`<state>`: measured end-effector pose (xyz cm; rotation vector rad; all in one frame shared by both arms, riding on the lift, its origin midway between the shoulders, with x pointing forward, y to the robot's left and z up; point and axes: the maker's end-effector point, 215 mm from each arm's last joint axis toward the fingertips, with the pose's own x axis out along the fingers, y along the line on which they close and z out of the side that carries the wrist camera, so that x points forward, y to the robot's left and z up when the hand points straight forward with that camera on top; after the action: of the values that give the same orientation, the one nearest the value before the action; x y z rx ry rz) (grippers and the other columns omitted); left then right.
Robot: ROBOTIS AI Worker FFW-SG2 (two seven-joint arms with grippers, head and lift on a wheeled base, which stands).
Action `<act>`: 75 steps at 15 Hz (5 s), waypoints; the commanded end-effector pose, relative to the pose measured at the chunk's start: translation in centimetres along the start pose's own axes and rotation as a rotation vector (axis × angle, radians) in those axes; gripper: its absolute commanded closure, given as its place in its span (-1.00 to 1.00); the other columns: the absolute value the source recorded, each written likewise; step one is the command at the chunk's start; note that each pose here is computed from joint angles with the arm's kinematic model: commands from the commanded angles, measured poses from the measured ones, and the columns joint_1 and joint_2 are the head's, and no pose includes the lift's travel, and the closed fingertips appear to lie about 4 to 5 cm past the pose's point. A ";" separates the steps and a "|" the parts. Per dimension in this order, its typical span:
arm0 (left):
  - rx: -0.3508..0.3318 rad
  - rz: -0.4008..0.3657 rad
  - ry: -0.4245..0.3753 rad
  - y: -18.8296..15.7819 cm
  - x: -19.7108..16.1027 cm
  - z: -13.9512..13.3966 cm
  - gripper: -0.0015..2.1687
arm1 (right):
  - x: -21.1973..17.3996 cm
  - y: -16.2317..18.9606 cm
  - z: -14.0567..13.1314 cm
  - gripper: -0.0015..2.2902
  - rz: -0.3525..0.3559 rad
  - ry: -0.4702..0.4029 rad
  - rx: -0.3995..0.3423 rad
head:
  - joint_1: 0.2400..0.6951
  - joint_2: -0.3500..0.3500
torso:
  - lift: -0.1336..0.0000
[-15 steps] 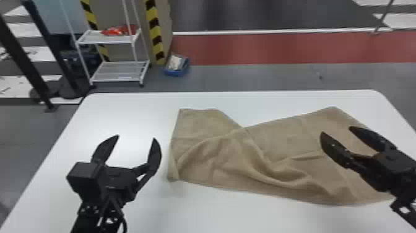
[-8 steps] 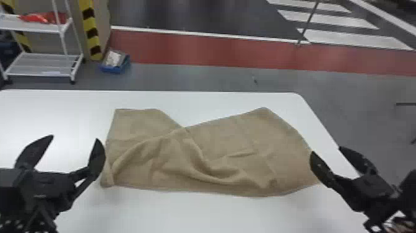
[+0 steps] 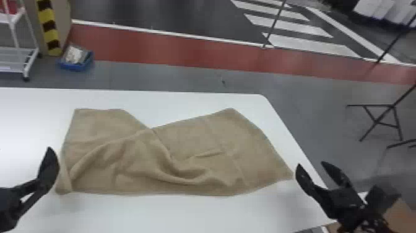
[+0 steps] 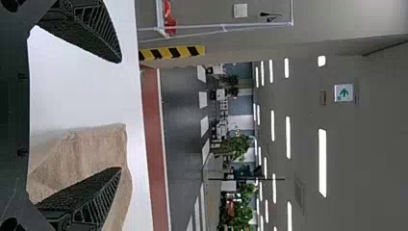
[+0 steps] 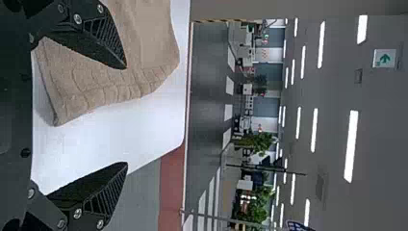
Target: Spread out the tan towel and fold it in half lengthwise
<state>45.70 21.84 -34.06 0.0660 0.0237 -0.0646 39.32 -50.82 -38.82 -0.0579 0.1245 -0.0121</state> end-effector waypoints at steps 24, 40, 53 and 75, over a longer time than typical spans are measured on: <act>0.005 -0.002 0.007 0.1 0.3 -0.6 -0.93 | 2.9 -0.6 -7.1 -0.59 0.120 0.206 0.141 | 1.00 -1.00 | -0.92; 0.005 -0.002 0.005 0.2 0.2 -0.4 -0.93 | 3.5 1.6 -5.6 0.16 0.155 0.265 0.199 | 1.00 -0.99 | -0.92; -0.036 -0.085 0.196 -3.2 -3.8 -4.4 -0.85 | 4.1 2.7 -5.5 0.16 0.169 0.249 0.209 | 1.00 -1.00 | -0.92; 0.136 -0.063 0.203 -5.4 -3.1 -9.8 -0.80 | 4.3 2.2 -5.5 0.16 0.181 0.218 0.292 | 1.00 -1.00 | -0.92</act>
<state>41.89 16.95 -44.23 0.2073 0.2267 -0.1295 42.86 -48.98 -44.90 0.2417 0.3434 0.1438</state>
